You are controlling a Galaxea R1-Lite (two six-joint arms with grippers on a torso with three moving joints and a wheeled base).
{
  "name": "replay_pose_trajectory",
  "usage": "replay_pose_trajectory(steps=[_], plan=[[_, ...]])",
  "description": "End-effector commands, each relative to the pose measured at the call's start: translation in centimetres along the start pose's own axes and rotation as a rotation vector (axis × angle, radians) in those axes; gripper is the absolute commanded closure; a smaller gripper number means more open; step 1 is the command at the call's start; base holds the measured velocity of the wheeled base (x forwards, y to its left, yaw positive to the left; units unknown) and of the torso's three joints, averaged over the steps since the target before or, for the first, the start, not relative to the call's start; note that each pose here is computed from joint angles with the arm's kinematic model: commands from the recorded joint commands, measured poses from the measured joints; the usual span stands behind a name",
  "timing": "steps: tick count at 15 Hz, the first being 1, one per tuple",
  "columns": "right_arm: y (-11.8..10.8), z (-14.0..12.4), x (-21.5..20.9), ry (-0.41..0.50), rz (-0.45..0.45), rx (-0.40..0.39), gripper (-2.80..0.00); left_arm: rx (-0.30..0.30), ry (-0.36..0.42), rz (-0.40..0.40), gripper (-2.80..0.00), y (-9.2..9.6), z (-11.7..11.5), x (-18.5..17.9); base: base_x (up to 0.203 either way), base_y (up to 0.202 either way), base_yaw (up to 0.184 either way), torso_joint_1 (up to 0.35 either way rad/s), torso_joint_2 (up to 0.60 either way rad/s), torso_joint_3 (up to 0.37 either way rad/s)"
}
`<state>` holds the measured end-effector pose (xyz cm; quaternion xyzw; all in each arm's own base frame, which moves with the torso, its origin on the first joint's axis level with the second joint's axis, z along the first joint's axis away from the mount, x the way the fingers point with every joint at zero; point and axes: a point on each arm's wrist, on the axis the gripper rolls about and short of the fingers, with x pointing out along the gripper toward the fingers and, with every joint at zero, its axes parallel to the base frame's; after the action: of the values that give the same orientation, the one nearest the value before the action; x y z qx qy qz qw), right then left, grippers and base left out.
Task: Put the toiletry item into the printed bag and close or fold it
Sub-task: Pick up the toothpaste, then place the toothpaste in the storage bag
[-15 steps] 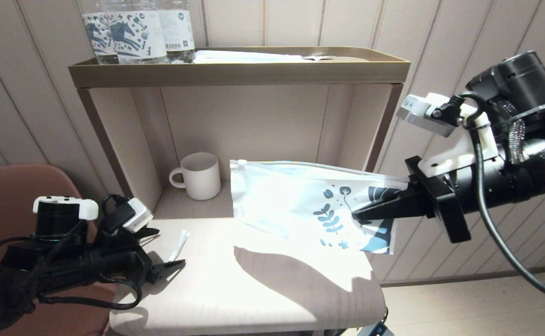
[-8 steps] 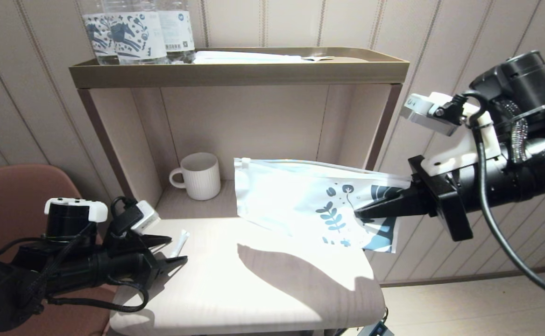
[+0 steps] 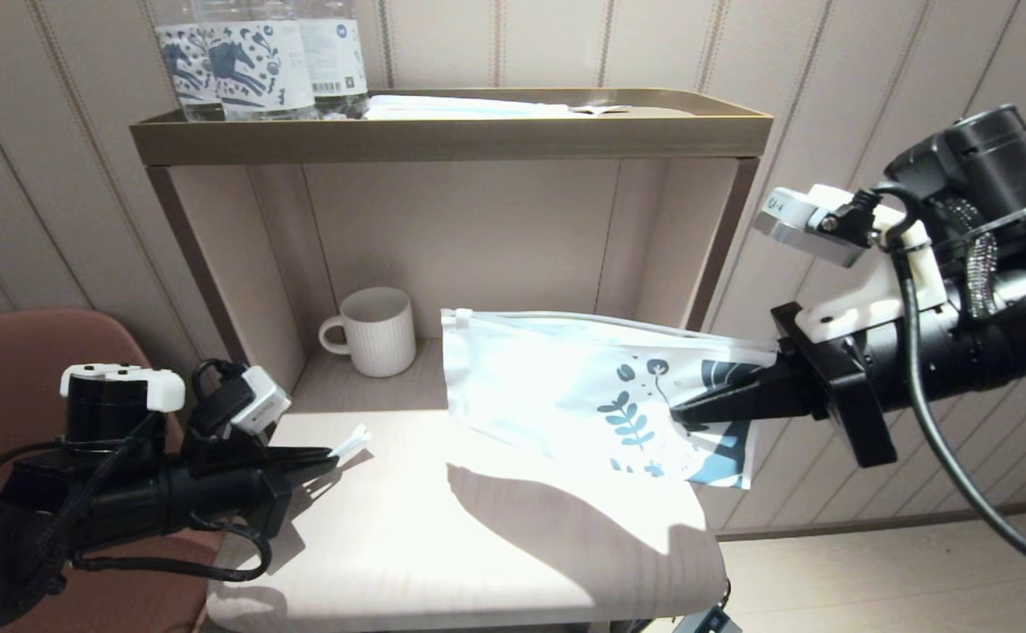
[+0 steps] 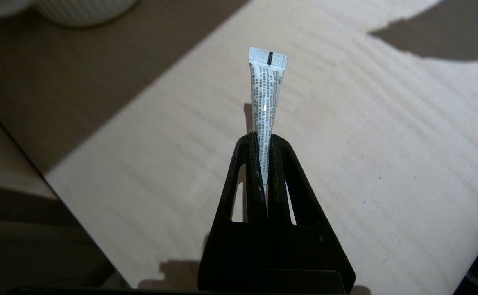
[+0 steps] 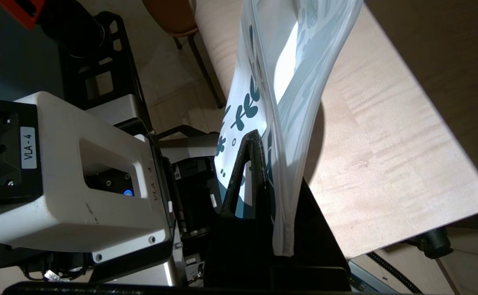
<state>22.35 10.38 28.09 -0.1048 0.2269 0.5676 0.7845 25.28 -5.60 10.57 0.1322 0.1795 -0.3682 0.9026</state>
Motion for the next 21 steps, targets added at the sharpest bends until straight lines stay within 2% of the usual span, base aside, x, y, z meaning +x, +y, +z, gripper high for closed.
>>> replay_pose_trajectory(steps=[1, 4, 6, 8, 10, 13, 16, 17, 21], plan=[[0.2, -0.5, 0.1, 0.010, 0.007, 0.007, 0.00, 0.024, -0.075, 0.021, 0.00, 0.0, 1.7, -1.1, 0.000, 0.000, 0.000, 0.000, 0.00, 0.000], [0.7, -1.2, 0.2, 0.019, -0.014, -0.013, 0.00, 0.042, -0.222, 0.057, 0.00, 1.2, 6.7, -1.7, 0.000, 0.000, 0.000, 0.000, 0.00, 0.000], [0.8, -1.6, 2.0, 0.019, -0.085, -0.086, 0.00, 0.031, -0.281, 0.044, 0.00, 1.5, 10.5, -2.2, 0.000, 0.000, 0.000, 0.000, 0.00, 0.000], [0.5, -2.0, 4.3, 0.016, -0.202, -0.163, 0.00, 0.006, -0.288, -0.007, 0.00, 0.9, 13.4, -2.4, 0.000, 0.000, 0.000, 0.000, 0.00, 0.000], [0.4, -2.2, 5.4, 0.043, -0.267, -0.182, 0.00, 0.006, -0.295, -0.050, 0.00, 0.3, 15.0, -1.9, 0.000, 0.000, 0.000, 0.000, 0.00, 0.000], [0.5, -2.3, 6.0, 0.054, -0.260, -0.185, 0.00, 0.019, -0.306, -0.083, 0.00, 0.0, 16.7, -0.9, 0.000, 0.000, 0.000, 0.000, 0.00, 0.000], [0.7, -2.5, 7.2, 0.076, -0.246, -0.192, 0.00, 0.031, -0.298, -0.149, 0.00, -1.1, 19.1, 0.0, 0.000, 0.000, 0.000, 0.000, 0.00, 0.000], [0.6, -2.4, 7.4, 0.073, -0.245, -0.195, 0.00, 0.032, -0.287, -0.204, 0.00, -1.6, 19.6, 0.3, 0.000, 0.000, 0.000, 0.000, 0.00, 0.000], [0.4, -2.7, 7.7, 0.080, -0.232, -0.193, 0.00, 0.004, -0.239, -0.594, 0.00, -2.6, 20.3, -0.3, 0.000, 0.000, 0.000, 0.000, 0.00, 0.000]])
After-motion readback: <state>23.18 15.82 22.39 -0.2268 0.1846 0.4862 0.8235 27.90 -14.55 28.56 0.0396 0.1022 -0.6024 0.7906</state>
